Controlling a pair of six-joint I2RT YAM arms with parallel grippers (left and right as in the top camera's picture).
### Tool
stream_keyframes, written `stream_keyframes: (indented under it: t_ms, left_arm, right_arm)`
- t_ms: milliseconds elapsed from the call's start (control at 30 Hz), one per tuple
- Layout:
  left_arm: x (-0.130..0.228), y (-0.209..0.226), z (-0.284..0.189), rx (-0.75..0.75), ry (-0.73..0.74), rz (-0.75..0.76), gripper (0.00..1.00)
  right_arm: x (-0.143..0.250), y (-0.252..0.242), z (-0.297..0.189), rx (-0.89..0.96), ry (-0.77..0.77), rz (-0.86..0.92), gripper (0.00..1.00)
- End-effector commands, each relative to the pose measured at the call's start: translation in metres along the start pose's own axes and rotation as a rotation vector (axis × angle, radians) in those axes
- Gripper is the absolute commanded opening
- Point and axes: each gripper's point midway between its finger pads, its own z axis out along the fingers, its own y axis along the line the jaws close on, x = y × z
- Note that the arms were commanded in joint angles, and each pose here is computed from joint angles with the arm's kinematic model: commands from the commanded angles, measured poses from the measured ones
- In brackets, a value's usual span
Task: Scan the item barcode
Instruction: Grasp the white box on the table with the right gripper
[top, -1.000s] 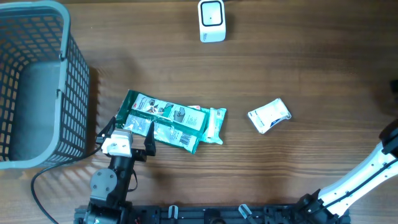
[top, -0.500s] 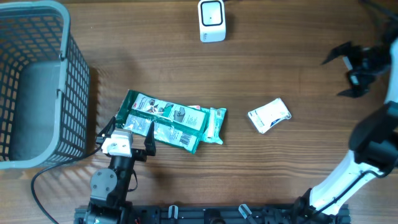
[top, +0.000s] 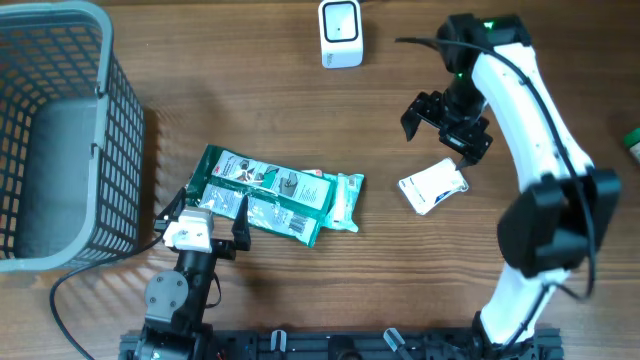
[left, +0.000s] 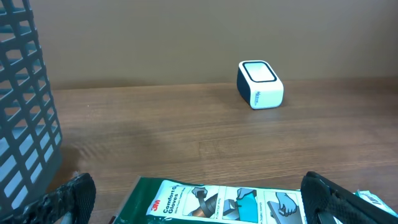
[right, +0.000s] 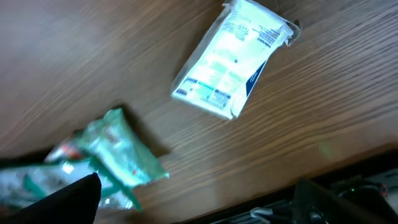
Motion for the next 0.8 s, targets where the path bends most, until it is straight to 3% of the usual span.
stream_keyframes:
  t_ms: [0, 133, 233, 333, 500, 767]
  left_arm:
    - [0.001, 0.0, 0.0, -0.004, -0.001, -0.012, 1.0]
    - [0.001, 0.0, 0.0, -0.003, -0.001, -0.012, 1.0]
    - [0.001, 0.0, 0.0, -0.003, -0.001, -0.012, 1.0]
    - [0.001, 0.0, 0.0, -0.004, -0.001, -0.012, 1.0]
    - [0.001, 0.0, 0.0, -0.003, -0.001, -0.012, 1.0]
    - [0.001, 0.0, 0.0, -0.004, -0.001, -0.012, 1.0]
  right_arm:
    - [0.037, -0.025, -0.068, -0.08, -0.236, -0.075, 1.0]
    - [0.057, -0.094, -0.082, -0.056, -0.564, 0.208, 1.0]
    - [0.051, -0.089, -0.04, -0.156, -0.607, 0.2, 1.0]
    - [0.036, -0.058, 0.029, -0.22, -0.531, 0.105, 1.0]
    - [-0.003, -0.055, 0.09, -0.139, -0.392, 0.208, 1.0]
    - [-0.042, -0.044, 0.105, -0.259, -0.345, 0.254, 1.0]
